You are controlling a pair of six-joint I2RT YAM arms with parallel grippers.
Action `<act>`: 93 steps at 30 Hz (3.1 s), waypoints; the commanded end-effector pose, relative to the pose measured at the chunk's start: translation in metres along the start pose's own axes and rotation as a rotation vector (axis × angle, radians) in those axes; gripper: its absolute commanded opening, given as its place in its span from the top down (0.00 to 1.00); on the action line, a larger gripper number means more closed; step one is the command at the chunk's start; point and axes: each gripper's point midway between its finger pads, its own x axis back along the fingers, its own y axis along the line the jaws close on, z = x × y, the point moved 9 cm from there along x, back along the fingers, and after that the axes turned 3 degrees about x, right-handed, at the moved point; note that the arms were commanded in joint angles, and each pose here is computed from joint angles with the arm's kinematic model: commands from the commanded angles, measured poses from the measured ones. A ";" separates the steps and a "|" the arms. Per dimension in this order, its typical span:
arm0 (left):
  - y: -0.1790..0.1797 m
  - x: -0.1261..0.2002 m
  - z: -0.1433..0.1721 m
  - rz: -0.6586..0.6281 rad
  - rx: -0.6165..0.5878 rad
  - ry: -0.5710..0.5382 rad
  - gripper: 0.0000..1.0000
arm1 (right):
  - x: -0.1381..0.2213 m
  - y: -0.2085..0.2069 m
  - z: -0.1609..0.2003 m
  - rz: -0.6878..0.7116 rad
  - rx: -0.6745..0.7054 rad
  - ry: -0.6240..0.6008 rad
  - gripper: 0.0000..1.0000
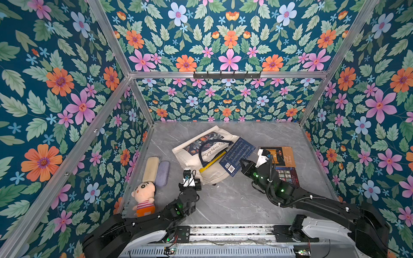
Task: Take out the books from the canvas bag
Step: Pick up the book from the canvas bag, then place the book on the book.
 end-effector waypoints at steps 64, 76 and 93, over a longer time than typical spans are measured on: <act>-0.003 -0.002 0.000 0.005 0.000 0.001 1.00 | -0.031 -0.244 -0.084 0.644 -0.595 -0.384 1.00; -0.002 -0.001 -0.001 0.004 0.007 -0.004 1.00 | -0.044 -0.247 -0.079 0.580 -0.656 -0.345 0.88; -0.002 -0.001 -0.001 0.007 0.012 -0.005 1.00 | -0.019 -0.220 -0.084 0.573 -0.589 -0.255 0.37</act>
